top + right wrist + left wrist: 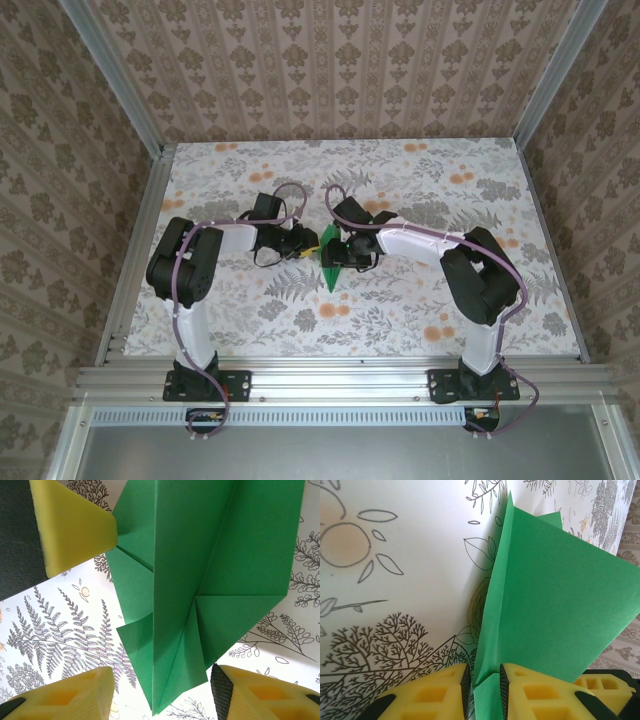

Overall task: Fold a paper plane with a square sheet of paper (pick it up from the middle)
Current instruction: Move the paper plane to the top-center of the table.

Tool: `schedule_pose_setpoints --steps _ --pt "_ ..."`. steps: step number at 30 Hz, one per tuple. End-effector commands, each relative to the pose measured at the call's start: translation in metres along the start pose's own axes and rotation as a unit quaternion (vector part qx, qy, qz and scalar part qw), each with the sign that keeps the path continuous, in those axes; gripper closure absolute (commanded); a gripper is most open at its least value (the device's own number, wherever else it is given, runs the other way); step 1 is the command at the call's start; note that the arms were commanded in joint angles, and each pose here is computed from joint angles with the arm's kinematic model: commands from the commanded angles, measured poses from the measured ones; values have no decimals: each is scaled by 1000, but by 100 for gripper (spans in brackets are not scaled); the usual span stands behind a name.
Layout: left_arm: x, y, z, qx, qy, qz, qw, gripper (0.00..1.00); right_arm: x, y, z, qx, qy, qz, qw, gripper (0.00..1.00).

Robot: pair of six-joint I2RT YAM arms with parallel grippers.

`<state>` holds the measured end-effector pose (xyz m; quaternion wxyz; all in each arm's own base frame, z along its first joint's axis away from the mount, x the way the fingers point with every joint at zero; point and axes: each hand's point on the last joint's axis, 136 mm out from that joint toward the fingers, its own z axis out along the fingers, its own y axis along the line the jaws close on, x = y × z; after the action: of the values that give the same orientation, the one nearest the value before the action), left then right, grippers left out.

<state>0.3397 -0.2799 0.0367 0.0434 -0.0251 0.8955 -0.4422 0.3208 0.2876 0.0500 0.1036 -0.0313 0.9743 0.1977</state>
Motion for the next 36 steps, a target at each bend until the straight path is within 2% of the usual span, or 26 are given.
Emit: schedule_pose_setpoints --steps 1,8,17,24,36 --pt "8 6 7 1 15 -8 1000 75 -4 2 -8 13 -7 1 1000 44" --pt "9 6 8 0 16 -8 1000 75 -8 -5 -16 38 -24 3 999 44" --pt "8 5 8 2 16 -8 1000 76 -4 10 -6 -5 -5 3 1000 45" --pt "10 5 8 4 18 -9 1000 76 -5 14 -3 -8 -3 2 1000 46" --pt "11 1 9 14 21 -8 1000 85 -6 16 13 14 4 5 1000 44"
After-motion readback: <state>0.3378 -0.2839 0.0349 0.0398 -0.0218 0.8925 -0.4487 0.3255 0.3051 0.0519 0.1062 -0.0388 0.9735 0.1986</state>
